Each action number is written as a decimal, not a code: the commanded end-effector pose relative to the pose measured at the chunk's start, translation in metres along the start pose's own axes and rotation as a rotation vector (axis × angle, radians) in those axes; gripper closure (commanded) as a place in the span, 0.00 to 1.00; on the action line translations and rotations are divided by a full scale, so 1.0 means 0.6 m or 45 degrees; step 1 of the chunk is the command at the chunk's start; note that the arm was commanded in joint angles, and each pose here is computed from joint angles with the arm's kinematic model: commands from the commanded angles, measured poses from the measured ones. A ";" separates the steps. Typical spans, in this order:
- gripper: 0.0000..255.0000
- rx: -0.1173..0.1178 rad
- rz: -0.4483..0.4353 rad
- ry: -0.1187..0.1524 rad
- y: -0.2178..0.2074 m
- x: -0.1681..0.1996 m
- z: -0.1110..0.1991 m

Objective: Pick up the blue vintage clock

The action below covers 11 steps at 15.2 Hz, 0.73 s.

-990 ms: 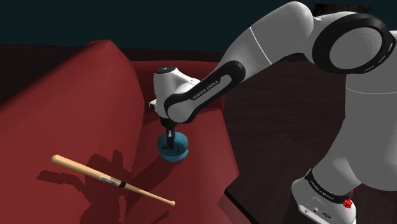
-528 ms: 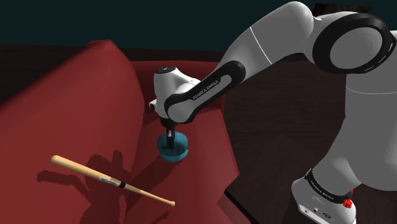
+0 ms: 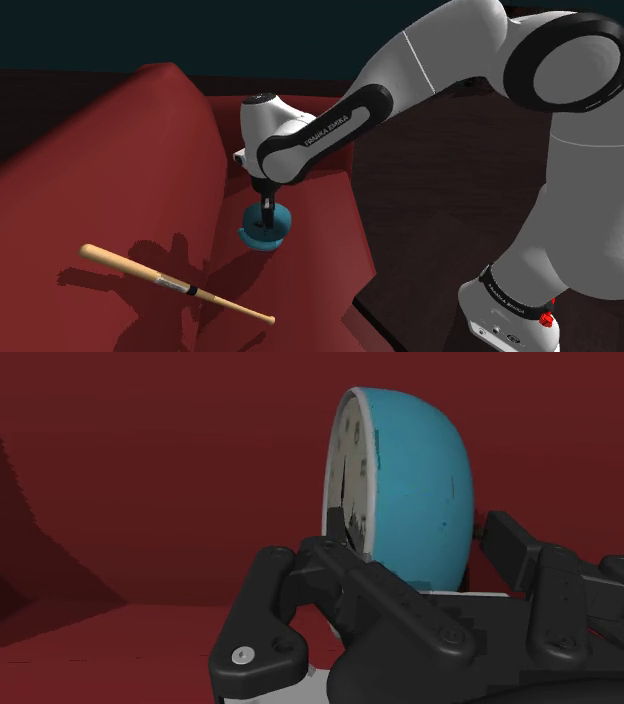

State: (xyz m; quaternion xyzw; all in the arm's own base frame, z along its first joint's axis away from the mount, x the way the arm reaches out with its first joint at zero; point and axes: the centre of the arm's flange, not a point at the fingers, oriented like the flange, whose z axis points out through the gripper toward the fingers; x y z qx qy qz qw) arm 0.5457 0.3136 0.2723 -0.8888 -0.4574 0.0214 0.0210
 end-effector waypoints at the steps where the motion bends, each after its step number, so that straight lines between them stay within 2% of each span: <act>1: 1.00 -0.001 0.000 0.001 -0.002 0.000 -0.019; 9: 1.00 -0.001 0.000 0.001 -0.006 -0.001 -0.090; 11: 1.00 -0.001 0.000 0.001 -0.006 -0.001 -0.091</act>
